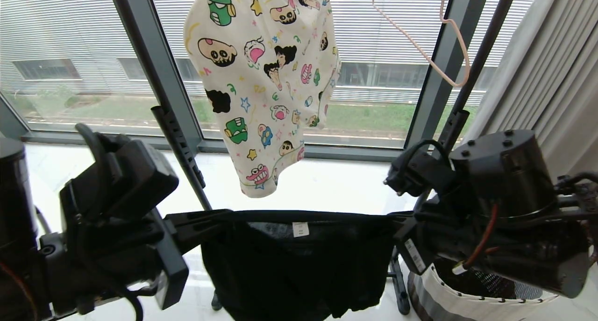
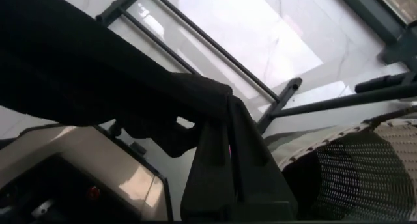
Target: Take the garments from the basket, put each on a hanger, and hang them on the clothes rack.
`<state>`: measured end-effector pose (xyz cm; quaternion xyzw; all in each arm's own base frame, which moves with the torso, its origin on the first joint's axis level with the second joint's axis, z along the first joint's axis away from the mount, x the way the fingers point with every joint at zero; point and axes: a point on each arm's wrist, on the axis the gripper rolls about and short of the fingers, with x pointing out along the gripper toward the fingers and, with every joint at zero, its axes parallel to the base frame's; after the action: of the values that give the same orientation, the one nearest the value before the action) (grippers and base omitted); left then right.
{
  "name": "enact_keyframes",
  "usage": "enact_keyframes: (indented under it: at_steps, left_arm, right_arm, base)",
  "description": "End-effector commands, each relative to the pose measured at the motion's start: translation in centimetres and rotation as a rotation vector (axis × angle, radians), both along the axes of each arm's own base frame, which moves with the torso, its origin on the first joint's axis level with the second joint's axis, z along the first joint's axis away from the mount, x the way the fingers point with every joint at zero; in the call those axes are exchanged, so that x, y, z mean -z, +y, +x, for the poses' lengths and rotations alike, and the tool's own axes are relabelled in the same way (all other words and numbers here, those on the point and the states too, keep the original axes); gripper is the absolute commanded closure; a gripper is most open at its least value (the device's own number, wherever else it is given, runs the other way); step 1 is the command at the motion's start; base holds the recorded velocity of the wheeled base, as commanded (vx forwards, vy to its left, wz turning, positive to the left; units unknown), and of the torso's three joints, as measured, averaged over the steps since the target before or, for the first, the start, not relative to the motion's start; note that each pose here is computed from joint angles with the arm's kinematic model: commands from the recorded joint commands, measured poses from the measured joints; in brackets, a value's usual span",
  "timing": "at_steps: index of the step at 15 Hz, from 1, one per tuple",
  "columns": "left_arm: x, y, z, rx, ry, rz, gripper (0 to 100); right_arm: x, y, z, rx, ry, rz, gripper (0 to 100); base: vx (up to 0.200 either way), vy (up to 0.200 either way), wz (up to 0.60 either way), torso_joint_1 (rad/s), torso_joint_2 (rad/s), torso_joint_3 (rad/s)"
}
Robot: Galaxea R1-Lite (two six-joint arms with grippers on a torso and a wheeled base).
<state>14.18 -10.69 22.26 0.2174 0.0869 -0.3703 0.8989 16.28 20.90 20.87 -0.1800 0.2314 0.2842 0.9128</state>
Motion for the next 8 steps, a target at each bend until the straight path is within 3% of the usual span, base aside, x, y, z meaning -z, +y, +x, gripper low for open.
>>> enact_keyframes:
  at_steps: [1,3,5,8]
  left_arm:
    - [0.5,-3.0,1.8,0.064,0.017,0.015,100]
    - [0.9,-4.6,2.6,0.097,0.027,0.029,100]
    - [0.0,-7.1,4.5,0.122,-0.019,-0.010,100]
    - [-0.2,-9.5,5.8,0.153,-0.026,-0.019,100]
  right_arm:
    - [-1.6,-2.7,-1.5,0.015,-0.039,0.049,100]
    - [-1.1,-3.5,-3.6,-0.051,-0.031,0.025,100]
    - [-0.1,-4.3,-6.4,-0.150,-0.019,0.010,100]
    - [1.3,-3.8,-8.9,-0.273,0.003,-0.032,100]
  base:
    - [0.000,0.000,0.00,0.000,0.00,0.000]
    - [0.000,0.000,0.00,0.000,0.00,0.000]
    - [0.000,0.000,0.00,0.000,0.00,0.000]
    - [0.000,0.000,0.00,0.000,0.00,0.000]
